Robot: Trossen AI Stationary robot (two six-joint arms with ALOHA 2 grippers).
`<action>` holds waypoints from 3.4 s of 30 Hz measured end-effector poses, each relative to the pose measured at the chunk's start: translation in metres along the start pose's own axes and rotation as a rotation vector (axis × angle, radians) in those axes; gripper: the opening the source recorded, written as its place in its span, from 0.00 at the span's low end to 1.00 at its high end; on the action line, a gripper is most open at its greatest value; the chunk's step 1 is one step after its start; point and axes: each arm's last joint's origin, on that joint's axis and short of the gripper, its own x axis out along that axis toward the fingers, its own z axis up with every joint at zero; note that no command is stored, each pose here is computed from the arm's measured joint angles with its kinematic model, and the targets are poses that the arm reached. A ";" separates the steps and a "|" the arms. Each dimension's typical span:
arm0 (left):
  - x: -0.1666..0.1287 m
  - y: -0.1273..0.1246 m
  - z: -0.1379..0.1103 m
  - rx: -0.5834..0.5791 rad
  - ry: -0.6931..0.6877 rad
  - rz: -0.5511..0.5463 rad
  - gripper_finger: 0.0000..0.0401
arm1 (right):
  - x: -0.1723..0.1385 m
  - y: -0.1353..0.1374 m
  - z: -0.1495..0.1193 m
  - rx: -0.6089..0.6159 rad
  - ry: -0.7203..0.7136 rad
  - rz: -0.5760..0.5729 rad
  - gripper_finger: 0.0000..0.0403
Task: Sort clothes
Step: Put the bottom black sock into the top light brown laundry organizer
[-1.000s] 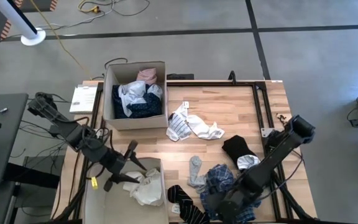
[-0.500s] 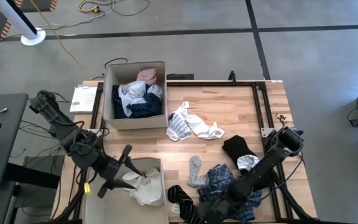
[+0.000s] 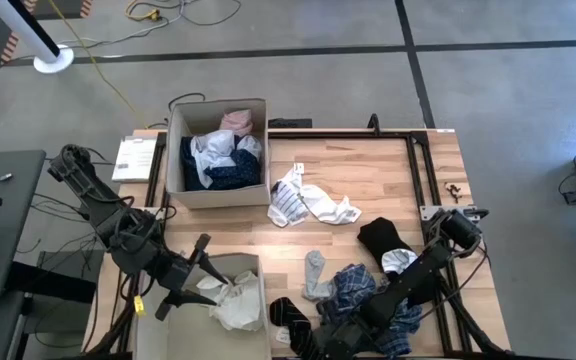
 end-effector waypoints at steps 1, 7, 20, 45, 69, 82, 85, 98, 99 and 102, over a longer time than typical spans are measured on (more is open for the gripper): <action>0.000 0.000 0.000 0.002 0.000 0.000 0.53 | 0.000 -0.001 0.000 -0.012 0.005 -0.001 0.23; 0.000 0.000 0.000 0.028 0.001 0.002 0.53 | -0.001 -0.004 0.000 -0.041 0.047 -0.005 0.04; 0.000 0.002 -0.001 0.119 0.016 0.056 0.53 | -0.101 -0.035 0.049 -0.171 0.050 -0.297 0.00; 0.014 0.087 -0.003 0.078 -0.018 0.327 0.53 | -0.258 -0.148 0.115 -0.389 -0.536 -0.603 0.00; 0.051 0.111 -0.013 0.133 0.033 0.626 0.19 | -0.261 -0.151 0.119 -0.400 -0.580 -0.633 0.00; 0.044 0.112 -0.014 0.249 0.130 0.693 0.00 | -0.256 -0.151 0.112 -0.350 -0.509 -0.600 0.02; 0.037 0.114 -0.011 0.279 0.160 0.755 0.00 | -0.256 -0.154 0.112 -0.324 -0.503 -0.601 0.04; -0.015 0.134 -0.002 0.316 0.248 1.006 0.00 | -0.258 -0.175 0.106 -0.255 -0.434 -0.630 0.21; -0.018 0.136 -0.002 0.313 0.260 1.019 0.00 | -0.258 -0.176 0.106 -0.252 -0.435 -0.633 0.24; -0.024 0.144 -0.006 0.307 0.302 1.052 0.00 | -0.259 -0.177 0.106 -0.249 -0.435 -0.636 0.34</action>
